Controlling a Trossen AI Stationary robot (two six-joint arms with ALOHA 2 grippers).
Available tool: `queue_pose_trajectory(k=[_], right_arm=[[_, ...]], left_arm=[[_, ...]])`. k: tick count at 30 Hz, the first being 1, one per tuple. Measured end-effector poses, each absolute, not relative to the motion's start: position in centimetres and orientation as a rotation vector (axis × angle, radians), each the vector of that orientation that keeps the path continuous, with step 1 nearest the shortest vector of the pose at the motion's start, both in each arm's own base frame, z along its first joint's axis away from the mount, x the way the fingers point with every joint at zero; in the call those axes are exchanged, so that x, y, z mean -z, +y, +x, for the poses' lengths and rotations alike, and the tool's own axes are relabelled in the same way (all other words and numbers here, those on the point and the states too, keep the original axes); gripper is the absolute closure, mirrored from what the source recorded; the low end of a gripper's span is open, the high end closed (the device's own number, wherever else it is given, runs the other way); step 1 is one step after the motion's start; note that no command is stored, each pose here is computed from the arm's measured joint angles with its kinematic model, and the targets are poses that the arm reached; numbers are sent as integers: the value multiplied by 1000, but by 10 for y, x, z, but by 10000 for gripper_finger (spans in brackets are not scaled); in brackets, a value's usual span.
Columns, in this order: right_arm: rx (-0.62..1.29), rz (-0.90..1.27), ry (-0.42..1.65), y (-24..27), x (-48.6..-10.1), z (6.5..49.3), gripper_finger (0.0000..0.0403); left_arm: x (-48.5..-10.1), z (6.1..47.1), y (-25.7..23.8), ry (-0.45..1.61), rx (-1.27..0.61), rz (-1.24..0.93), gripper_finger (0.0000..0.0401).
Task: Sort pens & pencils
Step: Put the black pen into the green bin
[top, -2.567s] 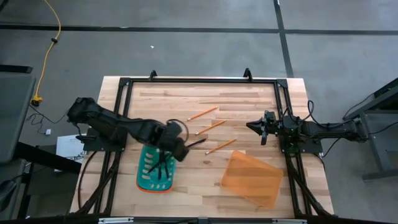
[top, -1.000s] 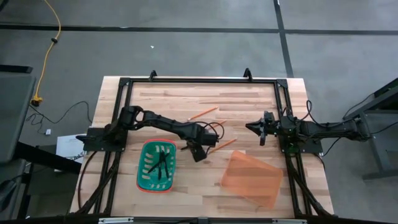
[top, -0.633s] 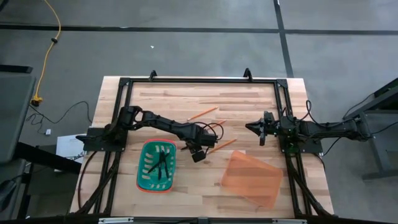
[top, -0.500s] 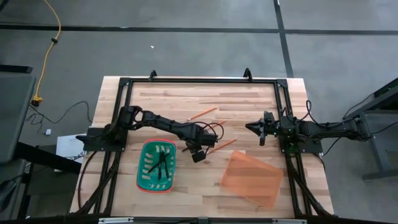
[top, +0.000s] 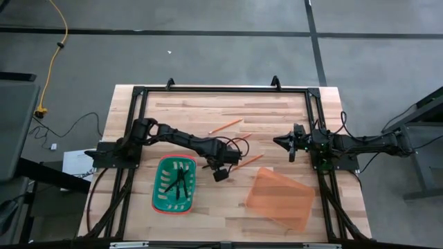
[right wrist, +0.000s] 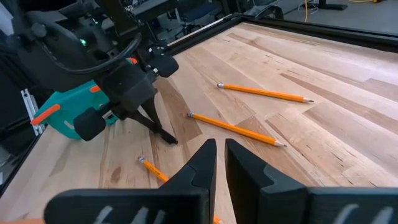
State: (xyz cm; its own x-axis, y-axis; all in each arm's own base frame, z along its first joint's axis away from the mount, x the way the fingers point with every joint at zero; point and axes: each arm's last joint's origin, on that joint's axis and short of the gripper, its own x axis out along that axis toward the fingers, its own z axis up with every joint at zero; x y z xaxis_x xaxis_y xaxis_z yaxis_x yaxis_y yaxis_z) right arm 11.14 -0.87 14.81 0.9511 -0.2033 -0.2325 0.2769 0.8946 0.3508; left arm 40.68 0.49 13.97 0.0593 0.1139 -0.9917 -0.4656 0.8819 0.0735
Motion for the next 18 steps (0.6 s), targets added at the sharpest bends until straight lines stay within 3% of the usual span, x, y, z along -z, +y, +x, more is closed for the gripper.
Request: queue_pose_trajectory(k=[18], right_arm=[[251,391,193,-9,-148,111,378]], left_arm=[[-241,373,-10,1243,-498,-365,383]])
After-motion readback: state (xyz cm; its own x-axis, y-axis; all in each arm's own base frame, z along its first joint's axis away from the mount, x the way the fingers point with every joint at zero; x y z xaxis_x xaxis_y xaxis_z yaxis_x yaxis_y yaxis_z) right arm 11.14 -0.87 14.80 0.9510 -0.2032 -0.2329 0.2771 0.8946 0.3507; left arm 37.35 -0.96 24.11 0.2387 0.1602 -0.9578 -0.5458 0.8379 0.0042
